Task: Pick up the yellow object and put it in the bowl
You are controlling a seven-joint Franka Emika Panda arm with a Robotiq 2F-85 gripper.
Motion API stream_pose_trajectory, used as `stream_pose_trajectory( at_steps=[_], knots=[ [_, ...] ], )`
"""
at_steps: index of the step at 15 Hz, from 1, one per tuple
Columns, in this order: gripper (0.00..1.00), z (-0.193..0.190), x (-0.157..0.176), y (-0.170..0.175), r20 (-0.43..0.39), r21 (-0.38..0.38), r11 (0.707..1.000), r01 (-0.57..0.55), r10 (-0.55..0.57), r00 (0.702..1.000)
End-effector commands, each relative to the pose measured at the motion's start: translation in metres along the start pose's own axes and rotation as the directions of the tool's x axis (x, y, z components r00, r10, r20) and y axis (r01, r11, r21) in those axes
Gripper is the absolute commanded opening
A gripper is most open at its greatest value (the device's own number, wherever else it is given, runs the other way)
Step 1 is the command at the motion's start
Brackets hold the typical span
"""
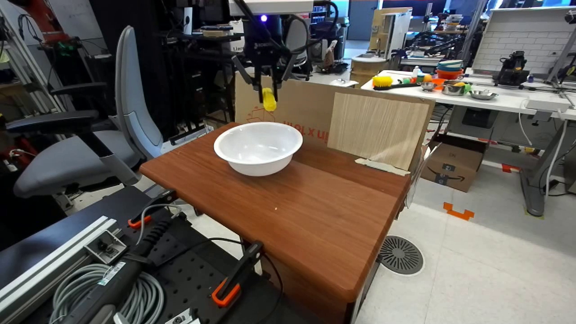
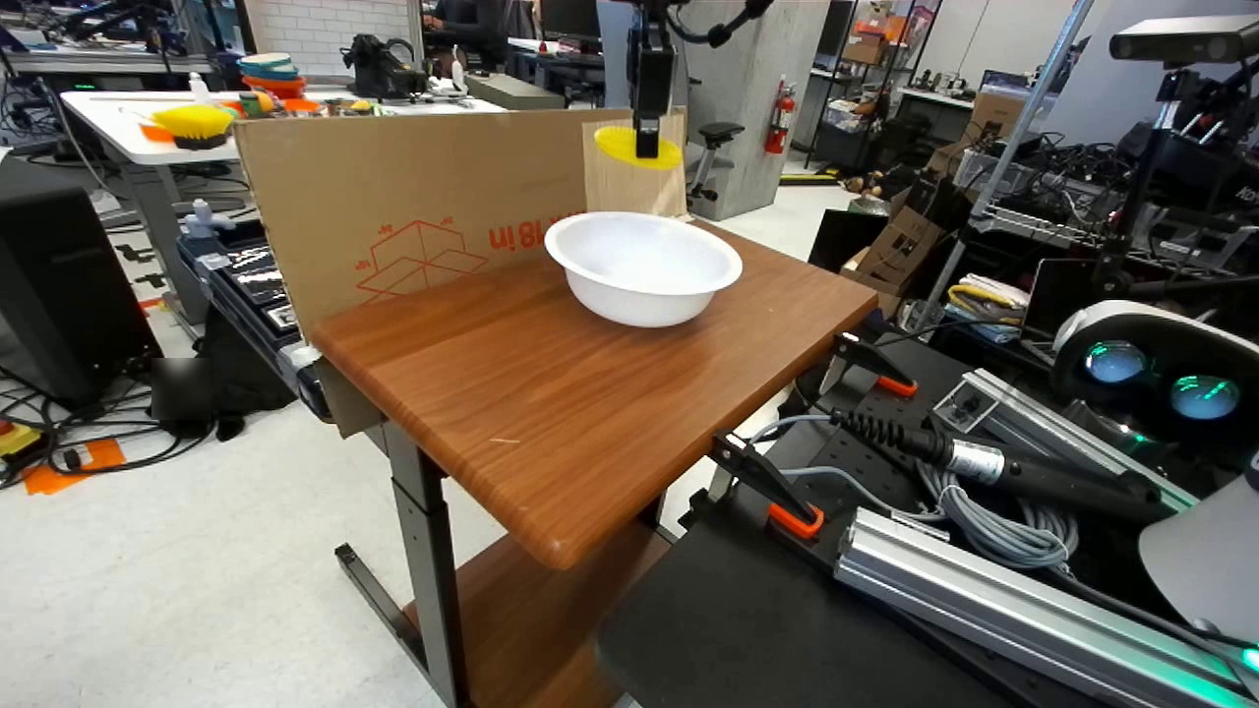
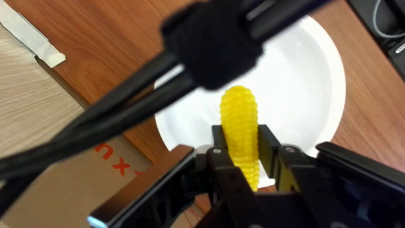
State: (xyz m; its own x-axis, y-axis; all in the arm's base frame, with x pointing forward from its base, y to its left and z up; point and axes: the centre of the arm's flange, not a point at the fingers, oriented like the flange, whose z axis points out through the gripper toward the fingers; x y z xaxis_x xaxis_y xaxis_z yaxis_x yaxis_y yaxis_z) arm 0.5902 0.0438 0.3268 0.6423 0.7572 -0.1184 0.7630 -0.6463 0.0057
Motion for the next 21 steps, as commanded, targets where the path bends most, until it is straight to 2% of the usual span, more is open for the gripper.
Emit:
stream_pose_trajectory(
  at_steps=[1, 8, 14, 19, 20, 21],
  knots=[
    [0.07, 0.019, -0.004, -0.009, 0.009, 0.008, 1.000, 0.005, -0.005, 1.000],
    [0.07, 0.072, -0.014, 0.013, 0.082, 0.032, 0.997, -0.074, 0.071, 0.994],
    [0.07, 0.091, 0.010, -0.013, 0.106, 0.008, 1.000, 0.010, -0.011, 0.994],
    [0.07, 0.096, 0.014, -0.017, 0.127, -0.010, 1.000, 0.007, -0.006, 0.992],
    [0.46, 0.097, 0.012, -0.015, 0.130, -0.013, 1.000, -0.003, 0.005, 0.992],
    [0.57, 0.096, 0.011, -0.013, 0.131, -0.014, 1.000, -0.013, 0.014, 0.991]
  ],
)
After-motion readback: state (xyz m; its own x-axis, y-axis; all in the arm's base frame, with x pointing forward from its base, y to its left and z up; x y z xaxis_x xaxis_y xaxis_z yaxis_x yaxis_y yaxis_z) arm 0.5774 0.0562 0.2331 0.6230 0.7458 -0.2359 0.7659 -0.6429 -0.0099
